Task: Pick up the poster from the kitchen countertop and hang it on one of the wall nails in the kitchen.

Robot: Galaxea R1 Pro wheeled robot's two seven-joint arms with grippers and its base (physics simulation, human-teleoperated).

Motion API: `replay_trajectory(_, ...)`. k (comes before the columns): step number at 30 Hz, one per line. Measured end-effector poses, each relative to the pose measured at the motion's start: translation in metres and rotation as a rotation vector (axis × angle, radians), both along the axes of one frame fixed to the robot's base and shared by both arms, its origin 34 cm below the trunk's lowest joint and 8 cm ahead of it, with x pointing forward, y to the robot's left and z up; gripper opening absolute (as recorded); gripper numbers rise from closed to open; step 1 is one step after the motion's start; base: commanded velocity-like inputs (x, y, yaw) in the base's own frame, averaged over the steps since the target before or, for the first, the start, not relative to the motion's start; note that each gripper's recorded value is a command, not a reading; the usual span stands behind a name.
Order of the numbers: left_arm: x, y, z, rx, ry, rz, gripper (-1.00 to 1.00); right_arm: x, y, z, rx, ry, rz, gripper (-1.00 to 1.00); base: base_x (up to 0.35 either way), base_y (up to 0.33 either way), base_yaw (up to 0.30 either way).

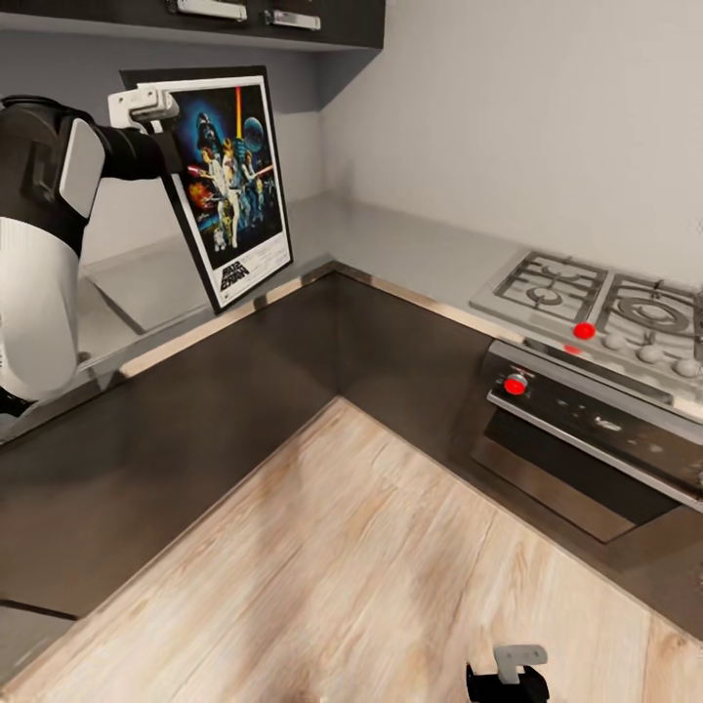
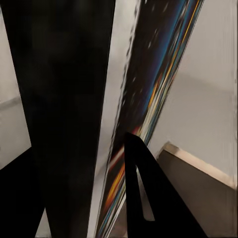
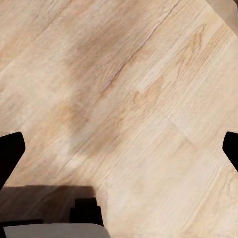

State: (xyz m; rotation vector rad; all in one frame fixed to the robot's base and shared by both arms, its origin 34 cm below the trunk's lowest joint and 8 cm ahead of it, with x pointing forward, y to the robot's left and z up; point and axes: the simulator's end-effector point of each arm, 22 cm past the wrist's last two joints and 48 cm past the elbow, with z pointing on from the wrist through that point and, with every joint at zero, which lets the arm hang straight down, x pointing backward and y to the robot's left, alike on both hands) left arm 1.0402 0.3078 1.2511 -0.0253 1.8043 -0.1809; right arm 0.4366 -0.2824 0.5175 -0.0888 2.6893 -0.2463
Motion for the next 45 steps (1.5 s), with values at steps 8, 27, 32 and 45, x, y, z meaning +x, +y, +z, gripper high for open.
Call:
replay_trajectory(8,-0.001,-0.018,0.009,-0.001,-0.02,-0.025,-1.0,0.0,0.0,0.0,0.0,0.0,0.0,1.0,-0.345,0.0,0.0)
replay_trajectory(27,-0.012,-0.129,0.026,-0.025,-0.029,-0.177,-1.0,0.0,0.0,0.0,-0.001,0.0,0.001,1.0,-0.342,0.0,0.0)
replay_trajectory(32,-0.012,-0.132,0.018,-0.028,-0.02,-0.181,-1.0,0.0,0.0,0.001,-0.001,-0.003,0.001,1.0,-0.137,0.0,0.0)
replay_trajectory(45,-0.034,-0.132,-0.059,-0.094,0.009,-0.195,-1.0,0.0,-0.002,0.001,-0.005,-0.004,0.002,1.0,-0.153,-0.003,0.0)
